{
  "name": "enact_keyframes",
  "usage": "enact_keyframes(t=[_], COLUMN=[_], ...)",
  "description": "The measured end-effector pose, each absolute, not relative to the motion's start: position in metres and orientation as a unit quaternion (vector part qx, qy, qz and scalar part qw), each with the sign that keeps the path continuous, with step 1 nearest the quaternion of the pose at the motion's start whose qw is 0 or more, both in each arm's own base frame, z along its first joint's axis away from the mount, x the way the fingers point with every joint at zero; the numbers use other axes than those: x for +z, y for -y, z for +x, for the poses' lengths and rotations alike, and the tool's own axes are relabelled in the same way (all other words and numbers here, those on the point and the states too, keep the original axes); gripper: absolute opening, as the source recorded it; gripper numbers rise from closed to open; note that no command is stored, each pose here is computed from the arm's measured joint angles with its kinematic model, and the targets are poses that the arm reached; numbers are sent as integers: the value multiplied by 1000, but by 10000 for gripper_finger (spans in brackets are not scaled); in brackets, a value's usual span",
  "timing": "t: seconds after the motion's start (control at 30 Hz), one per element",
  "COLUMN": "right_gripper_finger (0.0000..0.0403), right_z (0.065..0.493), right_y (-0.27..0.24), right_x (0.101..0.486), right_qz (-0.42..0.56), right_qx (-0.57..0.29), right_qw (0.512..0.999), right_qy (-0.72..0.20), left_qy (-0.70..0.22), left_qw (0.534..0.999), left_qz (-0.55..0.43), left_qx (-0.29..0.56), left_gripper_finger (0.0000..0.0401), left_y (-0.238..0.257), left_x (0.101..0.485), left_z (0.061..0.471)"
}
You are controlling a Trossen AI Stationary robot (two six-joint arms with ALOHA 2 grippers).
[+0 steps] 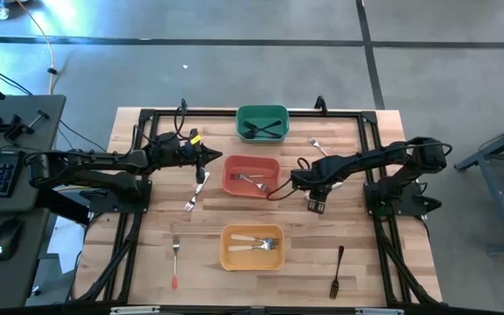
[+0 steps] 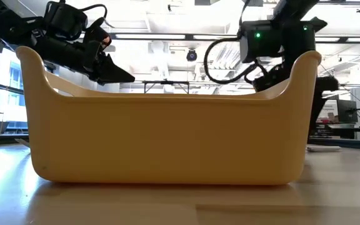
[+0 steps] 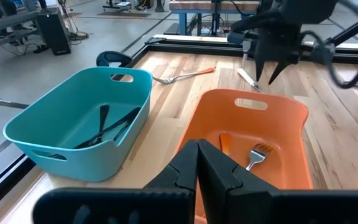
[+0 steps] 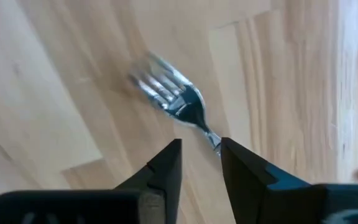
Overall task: Sort silverware by color (type)
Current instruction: Put the white fork into the yellow bin
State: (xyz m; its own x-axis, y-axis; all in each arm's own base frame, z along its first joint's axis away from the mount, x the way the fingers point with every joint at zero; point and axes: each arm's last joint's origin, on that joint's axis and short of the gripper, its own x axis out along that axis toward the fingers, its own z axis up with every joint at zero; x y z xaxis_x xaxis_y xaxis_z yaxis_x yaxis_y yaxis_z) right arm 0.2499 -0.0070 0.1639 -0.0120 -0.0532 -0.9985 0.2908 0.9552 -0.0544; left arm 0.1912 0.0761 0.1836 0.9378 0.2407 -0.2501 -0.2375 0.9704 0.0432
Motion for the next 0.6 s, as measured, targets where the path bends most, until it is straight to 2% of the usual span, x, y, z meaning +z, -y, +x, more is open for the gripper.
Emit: enact_keyframes(t=[0.2,0.33,0.5,0.6], right_gripper_finger=[140,161,163,148], right_z=[242,236,234,233], right_y=[3,9,14,16], right_x=[157,146,136,135], right_qz=[12,12,21,38], right_qx=[-109,-118,-99,-92], right_qw=[689,686,705,708], right_qy=[-716,-717,-702,-699], left_qy=[-129,-130,-130,-130], left_qw=[984,984,984,984], left_qz=[6,6,6,6], left_qx=[121,121,121,121], left_gripper_finger=[1,1,1,1], left_y=[-76,-76,-76,-76], left_x=[183,183,183,183], left_z=[191,191,191,191])
